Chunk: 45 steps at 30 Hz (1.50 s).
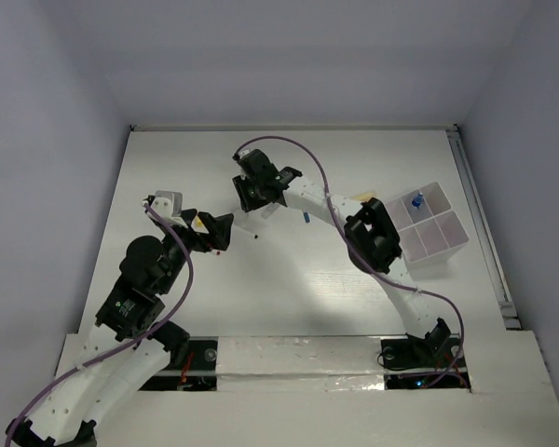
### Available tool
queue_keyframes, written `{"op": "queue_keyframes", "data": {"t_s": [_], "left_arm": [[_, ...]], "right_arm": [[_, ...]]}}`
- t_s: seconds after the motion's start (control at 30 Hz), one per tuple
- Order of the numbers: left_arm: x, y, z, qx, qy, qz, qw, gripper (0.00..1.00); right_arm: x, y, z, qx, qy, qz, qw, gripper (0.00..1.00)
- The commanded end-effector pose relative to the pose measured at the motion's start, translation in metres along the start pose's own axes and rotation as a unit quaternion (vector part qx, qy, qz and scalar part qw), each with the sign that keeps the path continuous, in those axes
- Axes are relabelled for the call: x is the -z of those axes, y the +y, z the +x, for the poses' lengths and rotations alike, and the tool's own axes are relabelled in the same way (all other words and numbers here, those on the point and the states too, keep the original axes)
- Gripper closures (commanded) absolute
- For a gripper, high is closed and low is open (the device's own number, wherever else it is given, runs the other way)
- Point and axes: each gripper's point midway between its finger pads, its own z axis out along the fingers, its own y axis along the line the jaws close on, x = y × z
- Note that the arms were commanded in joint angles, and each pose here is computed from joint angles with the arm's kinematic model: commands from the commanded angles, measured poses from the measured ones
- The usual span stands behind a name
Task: Sort the stationery into containers
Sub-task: Pick up the stationery from the center of the board, then place the stationery in the storage box.
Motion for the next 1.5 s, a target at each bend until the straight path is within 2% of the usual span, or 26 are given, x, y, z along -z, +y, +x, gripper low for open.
{"op": "queue_keyframes", "data": {"t_s": [0.0,0.27,0.4,0.43,0.47,0.6,0.73,0.77,0.83,0.87,0.9,0.93,1.03,1.07,1.13,1.17,1.2,1.23,1.3,1.33,1.47], "left_arm": [[0.002,-0.009,-0.024,0.008,-0.032,0.017,0.999,0.02],[0.004,-0.011,-0.024,0.009,-0.033,0.022,0.999,0.02],[0.005,-0.012,-0.024,0.009,-0.033,0.025,0.999,0.02],[0.005,-0.012,-0.025,0.01,-0.034,0.026,0.999,0.02],[0.005,-0.012,-0.025,0.01,-0.035,0.025,0.999,0.02],[0.006,-0.012,-0.026,0.01,-0.036,0.026,0.999,0.02],[0.006,-0.012,-0.026,0.01,-0.037,0.026,0.999,0.02],[0.006,-0.012,-0.027,0.01,-0.038,0.027,0.999,0.02],[0.008,-0.012,-0.027,0.011,-0.04,0.027,0.999,0.02],[0.008,-0.013,-0.028,0.011,-0.04,0.028,0.999,0.02],[0.009,-0.013,-0.028,0.011,-0.041,0.03,0.999,0.02],[0.01,-0.013,-0.029,0.011,-0.043,0.031,0.999,0.02],[0.011,-0.015,-0.031,0.011,-0.046,0.037,0.998,0.02],[0.012,-0.016,-0.032,0.011,-0.048,0.038,0.998,0.02],[0.012,-0.016,-0.032,0.011,-0.049,0.04,0.998,0.02],[0.013,-0.016,-0.032,0.012,-0.049,0.04,0.998,0.02],[0.012,-0.016,-0.033,0.012,-0.05,0.04,0.998,0.02],[0.012,-0.016,-0.032,0.011,-0.049,0.039,0.998,0.02],[0.012,-0.017,-0.031,0.011,-0.047,0.04,0.998,0.02],[0.011,-0.017,-0.031,0.011,-0.046,0.041,0.998,0.02],[0.012,-0.02,-0.031,0.012,-0.046,0.049,0.998,0.02]], "right_arm": [[-0.008,-0.002,0.005,-0.004,0.003,0.004,1.0,0.6],[-0.023,-0.002,0.013,-0.017,0.009,0.003,1.0,0.7],[-0.03,-0.002,0.01,-0.025,0.001,0.004,1.0,0.82],[-0.031,-0.003,0.007,-0.033,-0.004,0.009,0.999,0.92],[-0.031,-0.004,0.009,-0.036,-0.006,0.013,0.999,0.95],[-0.017,-0.002,-0.029,-0.061,-0.08,0.017,0.995,1.0],[0.018,-0.006,-0.075,-0.075,-0.149,0.041,0.985,1.0],[0.038,-0.011,-0.092,-0.082,-0.171,0.044,0.981,1.0],[0.052,-0.035,-0.092,-0.087,-0.181,0.072,0.977,1.0],[0.086,-0.04,-0.109,-0.091,-0.209,0.076,0.971,1.0],[0.098,-0.052,-0.109,-0.094,-0.218,0.089,0.967,1.0],[0.098,-0.075,-0.08,-0.094,-0.193,0.123,0.969,1.0],[0.16,-0.131,-0.066,-0.111,-0.204,0.196,0.953,1.0],[0.164,-0.164,-0.025,-0.118,-0.159,0.237,0.951,1.0],[0.209,-0.193,-0.008,-0.137,-0.164,0.286,0.934,1.0],[0.218,-0.216,0.029,-0.142,-0.123,0.326,0.926,1.0],[0.242,-0.223,0.034,-0.145,-0.129,0.347,0.917,1.0],[0.26,-0.24,0.047,-0.147,-0.124,0.399,0.897,1.0],[0.286,-0.26,0.077,-0.151,-0.087,0.453,0.874,1.0],[0.302,-0.264,0.078,-0.15,-0.092,0.475,0.862,1.0],[0.323,-0.267,0.088,-0.147,-0.08,0.491,0.855,1.0]]}}
